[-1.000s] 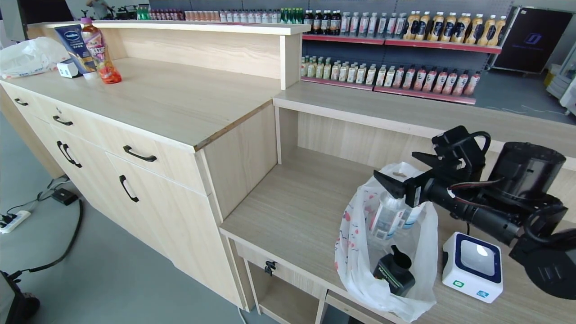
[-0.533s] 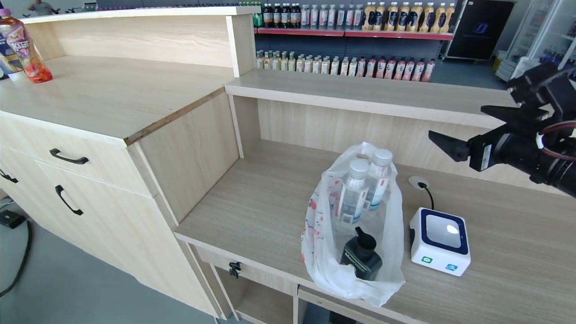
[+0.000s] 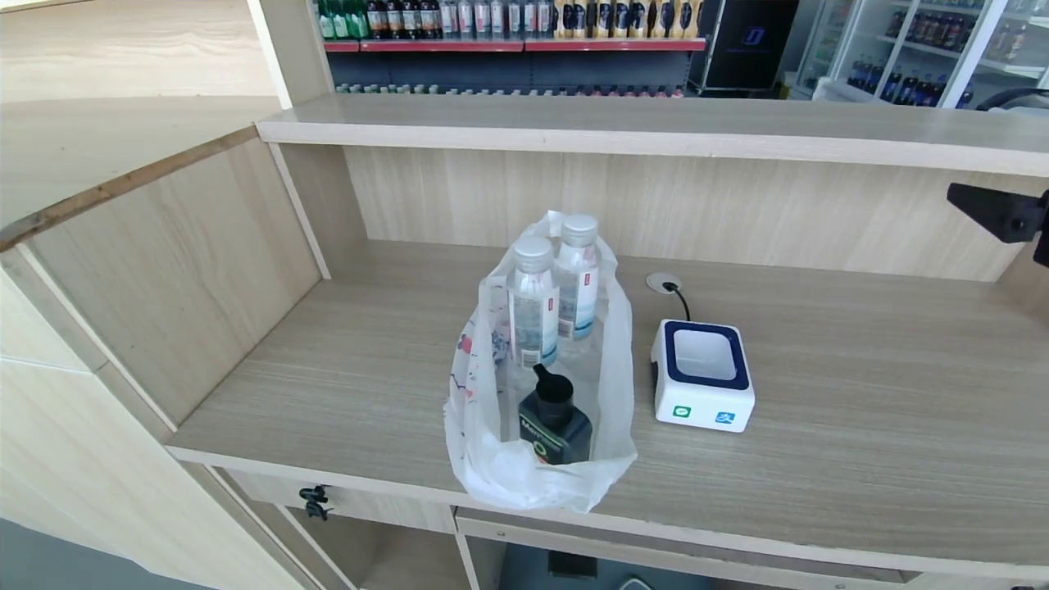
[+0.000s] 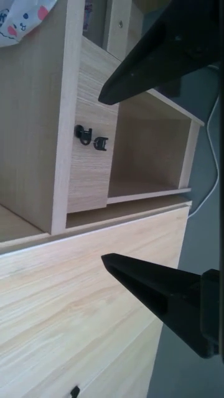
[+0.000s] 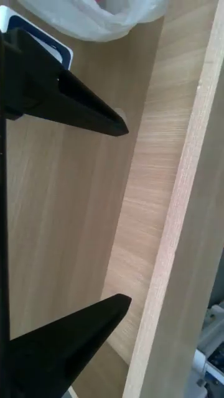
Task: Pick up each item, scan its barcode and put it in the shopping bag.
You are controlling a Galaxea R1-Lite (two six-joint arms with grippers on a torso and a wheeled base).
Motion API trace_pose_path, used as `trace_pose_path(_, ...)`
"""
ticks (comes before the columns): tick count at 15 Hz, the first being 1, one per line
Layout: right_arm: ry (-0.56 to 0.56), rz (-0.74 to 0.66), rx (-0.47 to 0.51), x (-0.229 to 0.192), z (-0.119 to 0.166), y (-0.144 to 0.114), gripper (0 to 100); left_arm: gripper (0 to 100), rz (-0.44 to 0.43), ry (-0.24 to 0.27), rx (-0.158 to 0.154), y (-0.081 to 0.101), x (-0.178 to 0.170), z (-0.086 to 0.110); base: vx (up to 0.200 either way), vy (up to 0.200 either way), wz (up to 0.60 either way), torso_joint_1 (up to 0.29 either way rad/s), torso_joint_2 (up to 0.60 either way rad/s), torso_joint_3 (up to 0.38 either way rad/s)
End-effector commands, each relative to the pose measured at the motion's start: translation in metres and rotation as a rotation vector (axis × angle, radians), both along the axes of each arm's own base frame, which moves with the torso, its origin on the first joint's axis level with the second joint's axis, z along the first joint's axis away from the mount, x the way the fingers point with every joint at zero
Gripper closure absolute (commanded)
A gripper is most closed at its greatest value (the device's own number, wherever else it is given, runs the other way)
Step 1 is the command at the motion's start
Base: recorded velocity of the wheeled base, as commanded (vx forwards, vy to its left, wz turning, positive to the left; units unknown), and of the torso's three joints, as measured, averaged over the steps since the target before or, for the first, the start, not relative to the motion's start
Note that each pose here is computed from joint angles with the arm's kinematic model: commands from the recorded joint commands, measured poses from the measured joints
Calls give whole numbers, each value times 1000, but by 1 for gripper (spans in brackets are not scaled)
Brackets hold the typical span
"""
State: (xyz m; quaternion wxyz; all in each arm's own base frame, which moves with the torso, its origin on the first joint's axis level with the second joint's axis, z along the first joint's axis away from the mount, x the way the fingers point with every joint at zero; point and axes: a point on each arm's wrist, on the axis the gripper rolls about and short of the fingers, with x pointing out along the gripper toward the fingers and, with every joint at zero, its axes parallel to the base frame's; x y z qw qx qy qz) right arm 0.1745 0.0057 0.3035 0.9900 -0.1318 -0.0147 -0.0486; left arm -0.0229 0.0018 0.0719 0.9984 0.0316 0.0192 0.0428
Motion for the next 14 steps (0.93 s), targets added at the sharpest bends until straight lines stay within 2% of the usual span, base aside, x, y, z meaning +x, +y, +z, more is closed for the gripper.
trace_pose_path(1, 23, -128, 14, -45, -31, -19, 0, 0, 1, 0, 1, 0, 0, 0, 0, 0, 0, -22, 110, 71)
trace_pose_path(4, 61, -180, 103, -88, -82, -20, 0, 0, 1, -1, -1, 0, 0, 0, 0, 0, 0, -6, 19, 14)
trace_pose_path(8, 56, -158, 101, -122, -118, -15, 0, 0, 1, -1, -1, 0, 0, 0, 0, 0, 0, 0, 0, 0)
trace_pose_path(11, 130, -110, 119, -146, -181, -11, 0, 0, 1, -1, -1, 0, 0, 0, 0, 0, 0, 0, 0, 0)
trace_pose_path(12, 139, -104, 134, -157, -195, -10, 0, 0, 1, 0, 1, 0, 0, 0, 0, 0, 0, 0, 0, 0)
trace_pose_path(13, 211, -91, 151, -167, -210, -8, 0, 0, 1, -1, -1, 0, 0, 0, 0, 0, 0, 0, 0, 0)
trace_pose_path(14, 206, -86, 147, -178, -219, -8, 0, 0, 1, 0, 1, 0, 0, 0, 0, 0, 0, 0, 0, 0)
